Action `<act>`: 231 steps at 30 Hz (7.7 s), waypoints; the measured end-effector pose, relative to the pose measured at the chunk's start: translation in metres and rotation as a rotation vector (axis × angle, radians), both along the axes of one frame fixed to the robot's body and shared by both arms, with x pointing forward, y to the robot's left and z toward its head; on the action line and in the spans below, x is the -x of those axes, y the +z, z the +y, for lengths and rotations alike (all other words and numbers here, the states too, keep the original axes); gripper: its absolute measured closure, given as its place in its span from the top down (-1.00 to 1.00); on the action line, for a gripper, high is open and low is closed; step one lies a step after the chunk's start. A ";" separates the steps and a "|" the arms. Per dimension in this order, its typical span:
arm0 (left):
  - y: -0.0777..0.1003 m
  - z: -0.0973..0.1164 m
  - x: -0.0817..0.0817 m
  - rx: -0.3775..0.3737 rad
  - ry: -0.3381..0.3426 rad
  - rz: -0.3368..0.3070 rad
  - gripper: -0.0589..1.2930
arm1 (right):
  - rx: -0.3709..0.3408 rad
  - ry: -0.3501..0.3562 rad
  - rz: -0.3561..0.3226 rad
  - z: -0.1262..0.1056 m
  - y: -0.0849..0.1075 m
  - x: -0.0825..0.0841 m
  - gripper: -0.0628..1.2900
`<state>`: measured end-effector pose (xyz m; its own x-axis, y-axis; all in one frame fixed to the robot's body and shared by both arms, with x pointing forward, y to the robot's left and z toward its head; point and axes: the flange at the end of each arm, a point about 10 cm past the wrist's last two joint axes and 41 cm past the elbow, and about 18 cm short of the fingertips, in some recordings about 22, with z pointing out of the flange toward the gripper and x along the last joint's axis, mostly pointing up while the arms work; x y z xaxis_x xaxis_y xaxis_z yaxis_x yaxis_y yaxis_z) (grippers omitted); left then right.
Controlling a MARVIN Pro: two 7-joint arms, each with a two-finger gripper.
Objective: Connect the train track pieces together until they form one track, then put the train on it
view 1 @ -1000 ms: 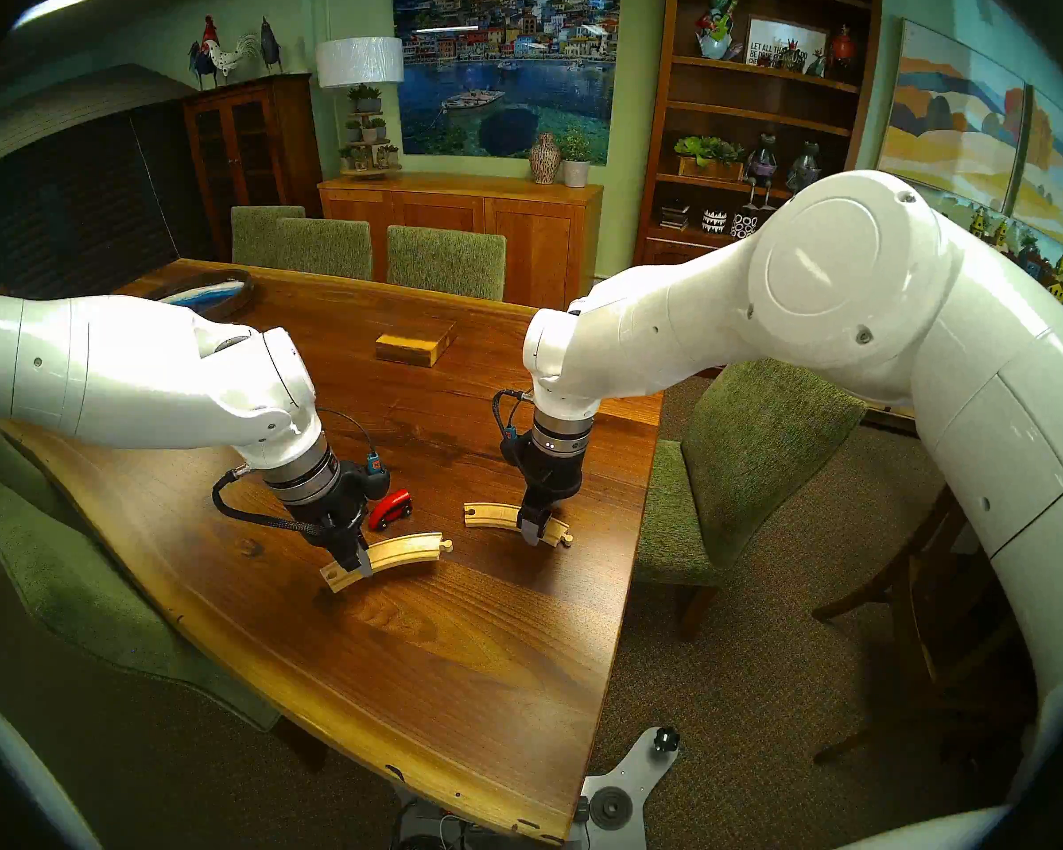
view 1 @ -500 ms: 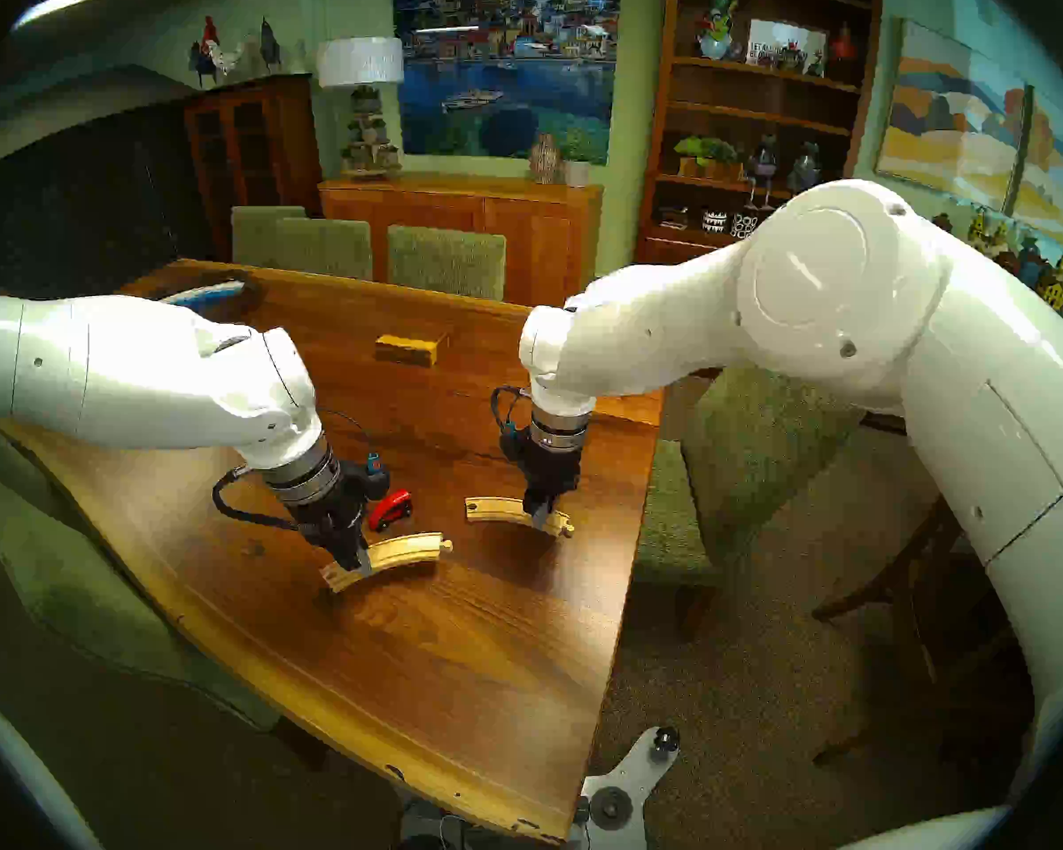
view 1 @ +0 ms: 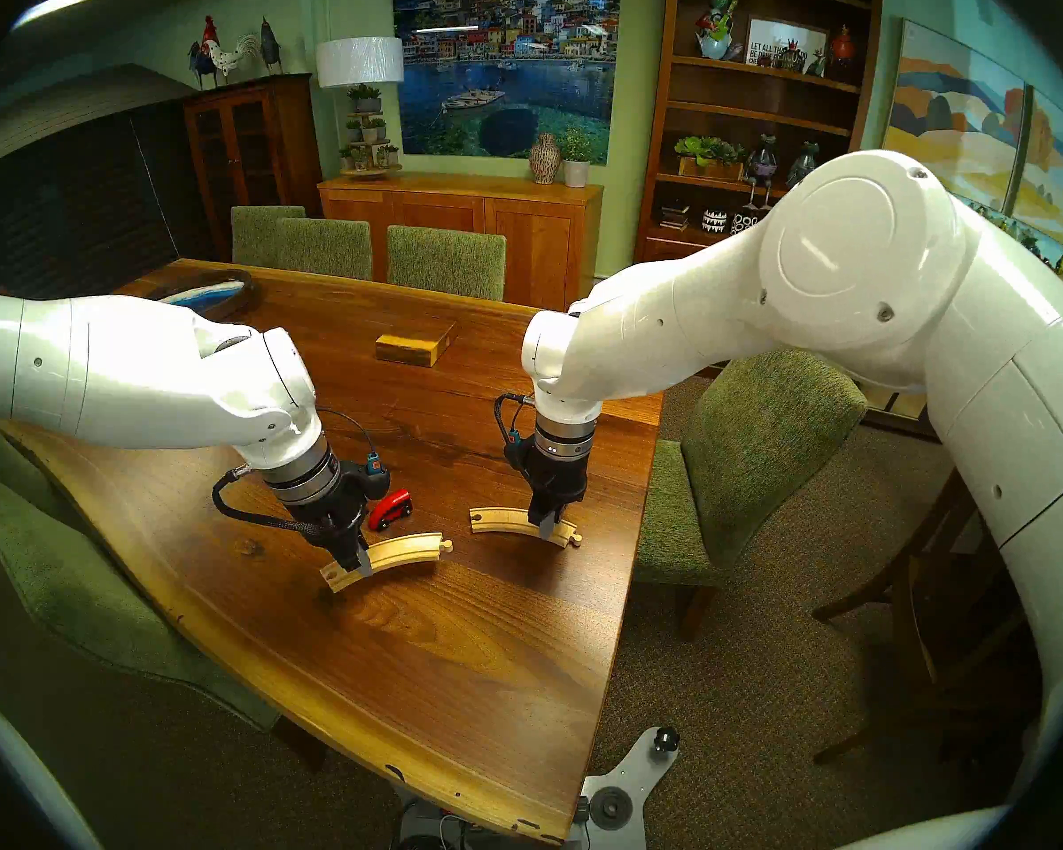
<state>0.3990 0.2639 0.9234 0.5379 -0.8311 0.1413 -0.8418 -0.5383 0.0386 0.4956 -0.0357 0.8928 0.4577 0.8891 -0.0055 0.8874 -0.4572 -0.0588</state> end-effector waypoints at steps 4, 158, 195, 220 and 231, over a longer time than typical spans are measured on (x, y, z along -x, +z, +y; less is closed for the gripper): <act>0.000 0.000 0.000 0.000 0.000 0.000 -0.62 | 0.002 -0.005 0.006 -0.003 0.000 0.005 -0.62; -0.023 -0.031 -0.026 -0.058 0.075 -0.013 -0.62 | -0.020 -0.055 -0.056 0.011 -0.001 0.030 -0.64; -0.024 -0.038 -0.036 -0.058 0.135 0.006 -0.62 | -0.021 -0.056 -0.057 0.011 -0.001 0.029 -0.64; -0.026 -0.047 -0.038 -0.085 0.122 -0.013 -0.62 | -0.021 -0.056 -0.057 0.011 -0.001 0.029 -0.64; -0.028 -0.049 -0.037 -0.086 0.117 -0.001 -0.62 | -0.021 -0.056 -0.057 0.011 -0.001 0.029 -0.64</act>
<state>0.4362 0.2145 0.8957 0.6319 -0.7716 0.0728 -0.7730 -0.6343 -0.0132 0.4662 -0.0246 0.8914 0.5061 0.8615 0.0405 0.8624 -0.5058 -0.0185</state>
